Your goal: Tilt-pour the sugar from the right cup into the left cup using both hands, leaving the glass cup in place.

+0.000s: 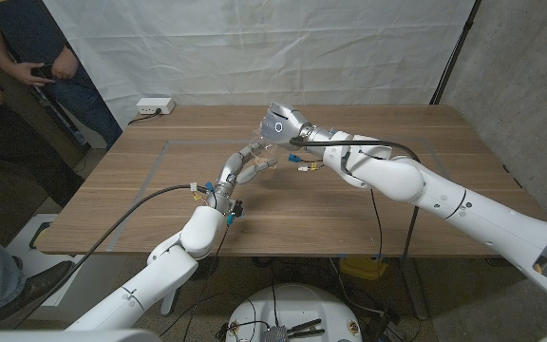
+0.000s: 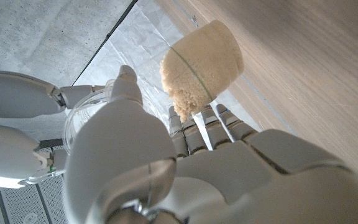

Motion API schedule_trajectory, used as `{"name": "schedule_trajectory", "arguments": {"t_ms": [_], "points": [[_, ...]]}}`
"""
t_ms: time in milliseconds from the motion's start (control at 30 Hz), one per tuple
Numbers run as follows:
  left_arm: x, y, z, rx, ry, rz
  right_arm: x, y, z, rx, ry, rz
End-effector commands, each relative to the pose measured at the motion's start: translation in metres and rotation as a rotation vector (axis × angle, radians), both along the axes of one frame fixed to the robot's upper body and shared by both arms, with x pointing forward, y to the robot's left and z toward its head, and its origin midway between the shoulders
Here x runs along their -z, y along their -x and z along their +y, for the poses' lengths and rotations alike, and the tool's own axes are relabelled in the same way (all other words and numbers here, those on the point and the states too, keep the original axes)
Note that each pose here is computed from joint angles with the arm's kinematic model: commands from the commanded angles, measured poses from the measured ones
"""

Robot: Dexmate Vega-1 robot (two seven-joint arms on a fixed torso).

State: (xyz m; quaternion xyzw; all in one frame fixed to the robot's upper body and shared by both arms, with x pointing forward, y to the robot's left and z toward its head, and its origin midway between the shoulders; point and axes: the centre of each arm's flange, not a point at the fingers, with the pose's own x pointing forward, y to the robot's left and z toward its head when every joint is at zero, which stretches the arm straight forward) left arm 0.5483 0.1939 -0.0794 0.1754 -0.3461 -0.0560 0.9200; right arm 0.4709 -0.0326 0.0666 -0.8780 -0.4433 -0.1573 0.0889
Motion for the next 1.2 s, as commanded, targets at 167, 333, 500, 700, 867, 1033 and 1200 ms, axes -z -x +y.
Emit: {"name": "schedule_trajectory", "arguments": {"t_ms": [167,333,500,700,867,1033,1200], "points": [[0.000,0.000,0.003,0.002,0.004,0.001,-0.012,-0.002,-0.002,-0.010,-0.103,0.061],[-0.001,-0.001,0.005,0.002,0.003,0.003,-0.014,0.004,-0.003,-0.036,-0.136,0.062],[-0.001,-0.003,0.005,0.006,0.000,0.006,-0.017,0.007,-0.003,-0.057,-0.174,0.091],[-0.002,-0.005,0.007,0.004,-0.002,0.010,-0.022,0.009,-0.005,-0.105,-0.264,0.185],[-0.002,-0.006,0.009,0.005,-0.003,0.012,-0.032,0.009,-0.009,-0.157,-0.375,0.286],[-0.005,-0.005,0.011,0.002,-0.005,0.006,-0.041,0.003,-0.016,-0.201,-0.489,0.302],[-0.005,-0.002,0.012,0.005,0.001,-0.004,-0.043,-0.008,-0.028,-0.233,-0.582,0.347]]}}
